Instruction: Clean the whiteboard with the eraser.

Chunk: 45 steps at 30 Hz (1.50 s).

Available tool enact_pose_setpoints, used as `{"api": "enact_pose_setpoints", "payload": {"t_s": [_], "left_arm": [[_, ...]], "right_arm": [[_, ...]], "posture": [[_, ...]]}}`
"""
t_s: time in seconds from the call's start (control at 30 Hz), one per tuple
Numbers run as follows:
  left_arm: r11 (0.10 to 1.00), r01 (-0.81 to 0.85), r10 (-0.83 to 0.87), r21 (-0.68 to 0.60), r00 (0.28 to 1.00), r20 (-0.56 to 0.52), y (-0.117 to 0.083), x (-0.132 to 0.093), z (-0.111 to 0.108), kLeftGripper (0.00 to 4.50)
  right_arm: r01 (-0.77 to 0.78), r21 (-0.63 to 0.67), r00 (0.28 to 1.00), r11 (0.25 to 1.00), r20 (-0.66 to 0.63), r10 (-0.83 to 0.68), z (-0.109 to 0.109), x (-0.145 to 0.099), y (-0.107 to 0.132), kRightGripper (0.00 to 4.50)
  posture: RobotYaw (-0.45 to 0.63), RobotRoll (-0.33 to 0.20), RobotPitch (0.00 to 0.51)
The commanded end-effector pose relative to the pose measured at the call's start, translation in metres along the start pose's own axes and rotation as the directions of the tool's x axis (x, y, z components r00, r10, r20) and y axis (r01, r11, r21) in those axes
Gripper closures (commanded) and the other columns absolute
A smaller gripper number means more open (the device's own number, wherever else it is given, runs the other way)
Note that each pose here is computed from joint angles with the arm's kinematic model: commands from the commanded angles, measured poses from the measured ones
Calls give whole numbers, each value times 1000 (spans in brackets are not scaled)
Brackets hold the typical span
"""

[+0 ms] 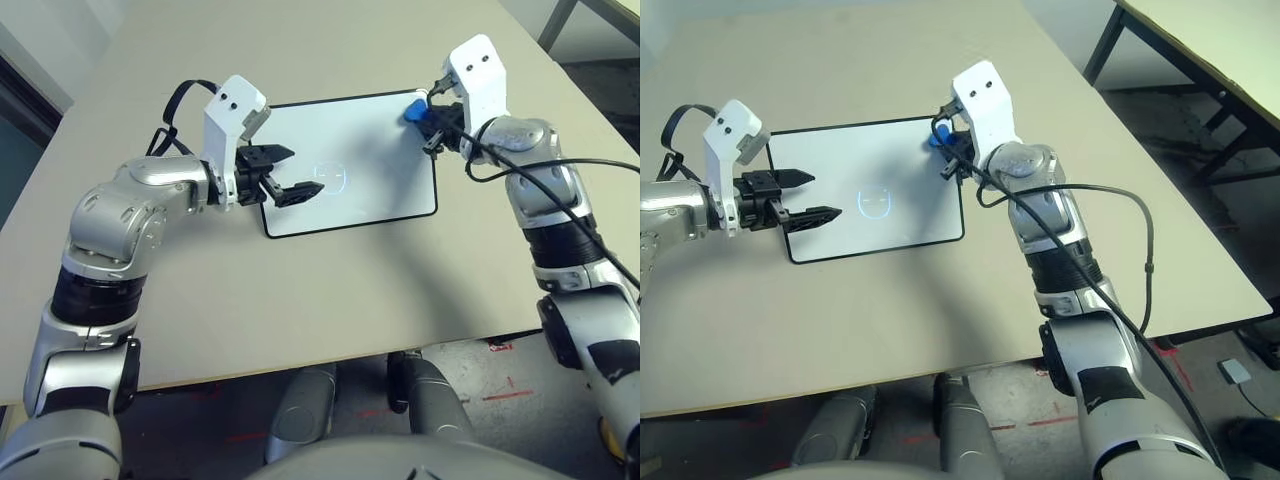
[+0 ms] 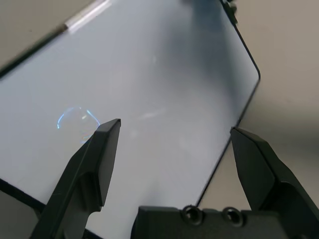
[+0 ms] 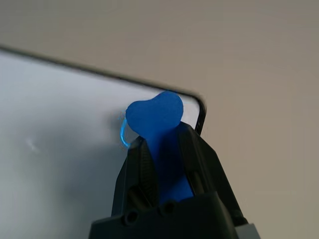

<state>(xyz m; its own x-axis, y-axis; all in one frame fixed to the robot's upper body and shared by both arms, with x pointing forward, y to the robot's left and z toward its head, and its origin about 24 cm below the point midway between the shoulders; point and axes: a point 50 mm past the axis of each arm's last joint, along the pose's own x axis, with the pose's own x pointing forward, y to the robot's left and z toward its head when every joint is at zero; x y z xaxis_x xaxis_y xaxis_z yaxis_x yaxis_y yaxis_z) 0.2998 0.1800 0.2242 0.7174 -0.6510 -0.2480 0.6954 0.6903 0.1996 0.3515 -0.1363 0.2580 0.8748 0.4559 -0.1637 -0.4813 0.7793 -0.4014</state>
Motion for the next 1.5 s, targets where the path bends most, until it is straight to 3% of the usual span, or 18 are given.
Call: {"api": "enact_pose_setpoints", "payload": {"t_s": [0.03,0.13,0.23,0.37,0.43,0.53,0.73,0.87,1.17,1.3,1.5], "left_arm": [[968,-249,248,-23,946,208,30,-10,26,0],[891,-443,450,-96,838,308,56,-23,30,0],[790,-600,604,-126,726,327,79,-38,19,0],[675,-726,726,-134,620,298,98,-53,-5,0],[640,-757,760,-127,601,247,104,-55,-26,0],[616,-778,784,-123,588,201,106,-55,-51,0],[542,-833,840,-110,535,93,102,-59,-96,0],[514,-850,857,-114,513,47,96,-61,-115,0],[518,-846,855,-127,517,36,88,-55,-119,0],[528,-839,849,-134,525,56,88,-50,-112,0],[549,-823,836,-145,542,86,89,-40,-101,0]], "right_arm": [[171,143,981,975,65,-182,35,-32,-41,3714],[339,174,940,925,-16,-341,25,-55,-76,3714],[443,191,892,876,-194,-409,-24,-65,-96,3714],[479,205,838,854,-396,-375,-96,-69,-96,3714],[471,232,822,851,-465,-329,-124,-67,-88,3715],[459,264,811,848,-515,-278,-147,-62,-80,3715],[403,278,826,872,-521,-216,-153,-41,-71,3715],[360,290,838,887,-519,-170,-154,-29,-63,3715],[328,281,837,902,-530,-139,-160,-20,-59,3716],[340,306,856,889,-492,-159,-154,-26,-68,2423],[382,418,913,824,-309,-266,-114,-56,-100,472]], "posture": [[177,0,141],[173,0,140],[166,0,137],[168,0,134],[168,0,132],[166,0,132],[162,0,128],[174,0,129],[188,0,130],[175,0,131],[137,0,145]]}}
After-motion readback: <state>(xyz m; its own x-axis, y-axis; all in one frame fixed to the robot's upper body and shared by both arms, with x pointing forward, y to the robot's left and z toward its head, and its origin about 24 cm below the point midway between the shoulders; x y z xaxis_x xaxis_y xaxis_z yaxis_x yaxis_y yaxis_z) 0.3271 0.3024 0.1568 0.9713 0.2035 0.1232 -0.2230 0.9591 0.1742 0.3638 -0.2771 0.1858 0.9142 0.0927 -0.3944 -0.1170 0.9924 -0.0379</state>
